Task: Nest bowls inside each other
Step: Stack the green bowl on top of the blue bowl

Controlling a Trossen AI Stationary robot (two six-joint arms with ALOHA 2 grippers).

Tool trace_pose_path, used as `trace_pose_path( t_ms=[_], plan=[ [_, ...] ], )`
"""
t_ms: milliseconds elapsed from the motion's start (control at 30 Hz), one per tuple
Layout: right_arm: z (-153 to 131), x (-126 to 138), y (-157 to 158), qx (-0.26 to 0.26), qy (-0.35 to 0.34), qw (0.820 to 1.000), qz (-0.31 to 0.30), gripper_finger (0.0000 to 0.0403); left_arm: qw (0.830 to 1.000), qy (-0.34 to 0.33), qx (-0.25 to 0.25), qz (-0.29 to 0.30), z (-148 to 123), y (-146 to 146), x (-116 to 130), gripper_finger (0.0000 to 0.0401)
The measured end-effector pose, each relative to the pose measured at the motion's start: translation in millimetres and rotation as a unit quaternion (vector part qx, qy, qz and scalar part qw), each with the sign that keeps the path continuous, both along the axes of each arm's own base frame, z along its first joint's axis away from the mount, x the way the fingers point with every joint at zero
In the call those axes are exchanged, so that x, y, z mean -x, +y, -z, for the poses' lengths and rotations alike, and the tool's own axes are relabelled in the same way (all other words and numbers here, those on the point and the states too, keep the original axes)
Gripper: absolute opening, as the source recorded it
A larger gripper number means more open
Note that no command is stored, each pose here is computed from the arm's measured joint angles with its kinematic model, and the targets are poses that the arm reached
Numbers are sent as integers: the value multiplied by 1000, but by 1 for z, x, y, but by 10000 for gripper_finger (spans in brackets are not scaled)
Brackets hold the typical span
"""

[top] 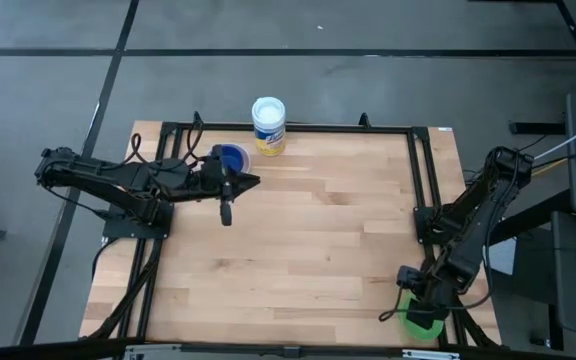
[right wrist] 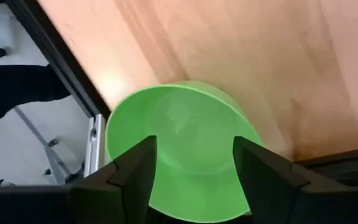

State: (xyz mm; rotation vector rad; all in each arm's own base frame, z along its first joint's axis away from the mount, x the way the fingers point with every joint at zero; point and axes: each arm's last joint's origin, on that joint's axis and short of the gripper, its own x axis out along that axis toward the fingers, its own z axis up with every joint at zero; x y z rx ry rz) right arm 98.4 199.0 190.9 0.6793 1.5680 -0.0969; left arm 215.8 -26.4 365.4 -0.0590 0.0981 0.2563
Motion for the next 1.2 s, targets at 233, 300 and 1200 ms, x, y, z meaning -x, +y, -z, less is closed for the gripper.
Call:
trace_pose_path(
  t_ms=[233, 300, 1200],
  plan=[
    [-2, -9, -5, 1, -23, 1000, -5, 214, 1000, 2, -2, -11, 0, 1, 0, 24],
    [-4, -12, -7, 2, -43, 999, 1, 212, 1000, 4, -3, -12, 1, 1, 0, 23],
    [-2, -17, -5, -93, -13, 969, -230, 152, 1000, 25, -1, 2, 5, 0, 1, 21]
  ],
)
